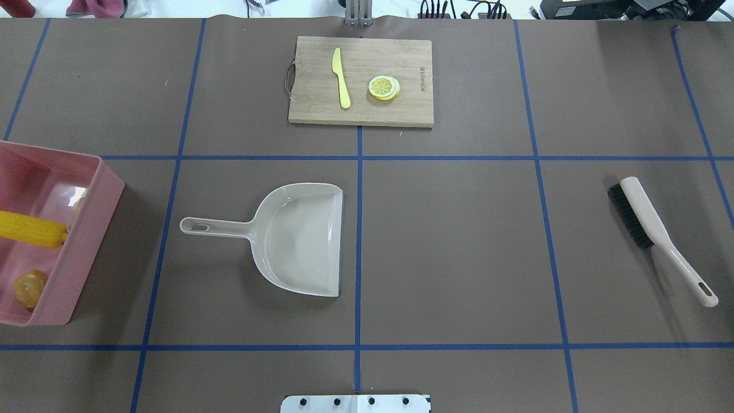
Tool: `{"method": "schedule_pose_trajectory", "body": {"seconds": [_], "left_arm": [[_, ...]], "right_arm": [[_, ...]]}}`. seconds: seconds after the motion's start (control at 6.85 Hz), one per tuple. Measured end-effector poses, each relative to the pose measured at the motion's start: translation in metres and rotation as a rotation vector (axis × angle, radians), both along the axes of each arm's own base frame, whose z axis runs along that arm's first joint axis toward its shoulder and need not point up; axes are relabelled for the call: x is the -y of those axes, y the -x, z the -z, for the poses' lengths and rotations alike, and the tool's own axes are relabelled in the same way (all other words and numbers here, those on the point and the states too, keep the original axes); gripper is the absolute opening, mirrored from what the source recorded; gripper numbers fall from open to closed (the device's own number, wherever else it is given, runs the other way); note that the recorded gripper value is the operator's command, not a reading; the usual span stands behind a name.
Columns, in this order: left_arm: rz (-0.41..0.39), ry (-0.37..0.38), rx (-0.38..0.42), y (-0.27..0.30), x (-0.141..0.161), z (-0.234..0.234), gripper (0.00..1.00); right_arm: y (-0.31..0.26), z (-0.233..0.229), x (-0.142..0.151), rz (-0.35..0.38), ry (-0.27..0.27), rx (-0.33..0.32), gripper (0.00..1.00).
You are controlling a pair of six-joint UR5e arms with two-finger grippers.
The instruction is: Sweep and dump trash into bin
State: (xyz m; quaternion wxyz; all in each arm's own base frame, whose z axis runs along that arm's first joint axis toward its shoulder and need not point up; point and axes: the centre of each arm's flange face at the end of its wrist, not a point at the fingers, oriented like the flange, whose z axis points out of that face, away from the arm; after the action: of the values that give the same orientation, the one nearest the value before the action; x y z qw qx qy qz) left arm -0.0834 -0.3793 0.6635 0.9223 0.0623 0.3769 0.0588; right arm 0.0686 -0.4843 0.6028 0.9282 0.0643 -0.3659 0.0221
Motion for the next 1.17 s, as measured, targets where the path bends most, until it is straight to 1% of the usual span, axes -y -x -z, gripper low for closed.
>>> {"method": "schedule_pose_trajectory", "body": {"seconds": [0.29, 0.58, 0.88, 1.17], "left_arm": [[0.067, 0.073, -0.014, 0.019, -0.015, -0.021, 0.98], [0.100, 0.153, -0.047, 0.019, -0.020, -0.023, 0.98], [0.106, 0.164, -0.055, 0.019, -0.016, -0.019, 0.98], [0.108, 0.152, -0.055, 0.020, -0.011, -0.013, 0.98]], "right_arm": [[0.000, 0.000, 0.000, 0.000, 0.000, 0.000, 1.00], [0.000, 0.000, 0.000, 0.000, 0.000, 0.000, 1.00], [-0.001, 0.001, 0.000, -0.002, -0.001, 0.000, 1.00], [-0.008, 0.002, -0.006, -0.016, -0.001, 0.001, 1.00]]}}
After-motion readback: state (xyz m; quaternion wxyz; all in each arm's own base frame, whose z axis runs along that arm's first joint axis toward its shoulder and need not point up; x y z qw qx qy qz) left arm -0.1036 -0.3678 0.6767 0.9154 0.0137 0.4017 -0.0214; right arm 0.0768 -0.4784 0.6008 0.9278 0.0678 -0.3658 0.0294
